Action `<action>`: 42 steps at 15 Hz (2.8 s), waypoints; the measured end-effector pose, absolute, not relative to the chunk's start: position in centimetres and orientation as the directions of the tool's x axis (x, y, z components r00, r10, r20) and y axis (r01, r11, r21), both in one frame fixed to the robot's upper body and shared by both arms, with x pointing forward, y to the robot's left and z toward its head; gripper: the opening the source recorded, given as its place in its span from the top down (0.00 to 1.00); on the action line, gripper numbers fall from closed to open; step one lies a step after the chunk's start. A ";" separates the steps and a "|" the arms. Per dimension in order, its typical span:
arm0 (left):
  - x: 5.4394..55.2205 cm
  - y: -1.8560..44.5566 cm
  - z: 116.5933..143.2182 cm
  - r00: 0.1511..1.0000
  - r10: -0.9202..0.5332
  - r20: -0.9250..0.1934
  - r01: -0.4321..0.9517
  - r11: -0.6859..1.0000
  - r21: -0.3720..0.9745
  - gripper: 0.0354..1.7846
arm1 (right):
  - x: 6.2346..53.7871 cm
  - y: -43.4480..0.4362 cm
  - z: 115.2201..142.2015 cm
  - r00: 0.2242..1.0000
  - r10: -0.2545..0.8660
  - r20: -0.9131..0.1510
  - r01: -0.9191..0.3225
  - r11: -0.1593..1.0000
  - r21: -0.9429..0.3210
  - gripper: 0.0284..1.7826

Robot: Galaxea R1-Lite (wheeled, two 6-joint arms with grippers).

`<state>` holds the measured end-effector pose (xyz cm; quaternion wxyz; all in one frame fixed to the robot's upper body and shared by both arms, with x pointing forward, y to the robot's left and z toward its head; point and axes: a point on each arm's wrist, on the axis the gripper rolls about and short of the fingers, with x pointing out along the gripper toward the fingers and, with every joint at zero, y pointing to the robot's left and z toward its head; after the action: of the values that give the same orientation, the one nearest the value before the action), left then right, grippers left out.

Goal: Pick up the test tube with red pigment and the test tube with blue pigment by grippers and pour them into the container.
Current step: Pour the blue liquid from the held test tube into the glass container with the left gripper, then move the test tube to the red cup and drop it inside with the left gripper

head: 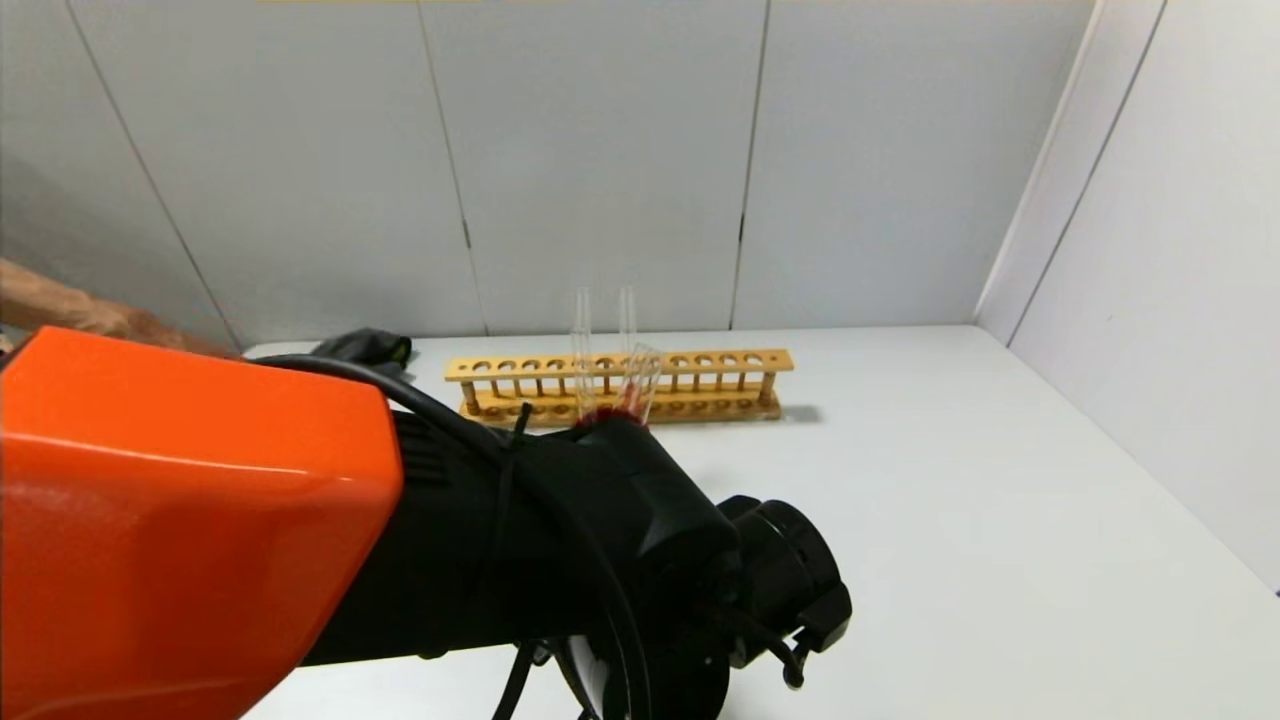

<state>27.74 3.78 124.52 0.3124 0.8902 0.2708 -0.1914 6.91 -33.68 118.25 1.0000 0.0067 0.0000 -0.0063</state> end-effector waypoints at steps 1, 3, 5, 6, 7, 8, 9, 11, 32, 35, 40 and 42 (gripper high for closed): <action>27.7 3.7 124.5 0.781 0.361 -0.509 0.600 -0.659 0.454 0.83 | 6.9 -33.7 118.2 1.000 -0.012 0.000 0.012 1.000 0.014 0.05; 27.7 3.4 124.4 0.784 0.358 -0.508 0.597 -0.662 0.454 0.83 | 6.9 -33.7 118.2 1.000 -0.012 0.000 0.012 1.000 0.013 0.05; 27.7 3.3 124.3 0.783 0.360 -0.507 0.596 -0.664 0.450 0.83 | 6.9 -33.7 118.2 1.000 -0.012 0.000 0.012 1.000 0.013 0.05; 27.7 3.3 124.3 0.783 0.360 -0.507 0.596 -0.665 0.450 0.83 | 6.9 -33.7 118.2 1.000 -0.013 0.000 0.013 1.000 0.013 0.05; 27.7 3.3 124.3 0.783 0.359 -0.508 0.597 -0.663 0.452 0.83 | 6.9 -33.7 118.2 1.000 -0.012 0.000 0.012 1.000 0.014 0.05; 27.7 3.3 124.3 0.784 0.358 -0.508 0.597 -0.660 0.456 0.83 | 6.9 -33.7 118.2 1.000 -0.012 0.000 0.012 1.000 0.014 0.05; 27.7 3.2 124.4 0.785 0.353 -0.508 0.596 -0.653 0.467 0.83 | 6.9 -33.7 118.2 1.000 -0.012 0.000 0.012 1.000 0.013 0.05; 27.7 3.3 124.6 0.787 0.344 -0.513 0.598 -0.628 0.497 0.83 | 6.9 -33.7 118.2 1.000 -0.013 0.000 0.013 1.000 0.013 0.05; 27.2 10.4 132.5 0.740 -0.124 -0.661 0.620 0.509 0.597 0.83 | 6.9 -33.7 118.2 1.000 -0.012 0.000 0.012 1.000 0.014 0.05; 27.5 11.8 133.1 0.755 -0.161 -0.635 0.569 0.643 0.513 0.83 | 6.9 -33.7 118.2 1.000 -0.013 0.000 0.013 1.000 0.013 0.05; 28.6 13.4 133.8 0.773 -0.240 -0.587 0.492 0.810 0.318 0.83 | 6.9 -33.7 118.2 1.000 -0.012 0.000 0.012 1.000 0.013 0.05; 29.2 13.7 134.1 0.783 -0.285 -0.553 0.475 0.848 0.234 0.83 | 6.9 -33.7 118.2 1.000 -0.013 0.000 0.013 1.000 0.013 0.05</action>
<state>29.16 13.66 134.06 0.9261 0.1837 0.2579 -0.2052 6.91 -33.68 118.25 1.0000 0.0067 0.0000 -0.0065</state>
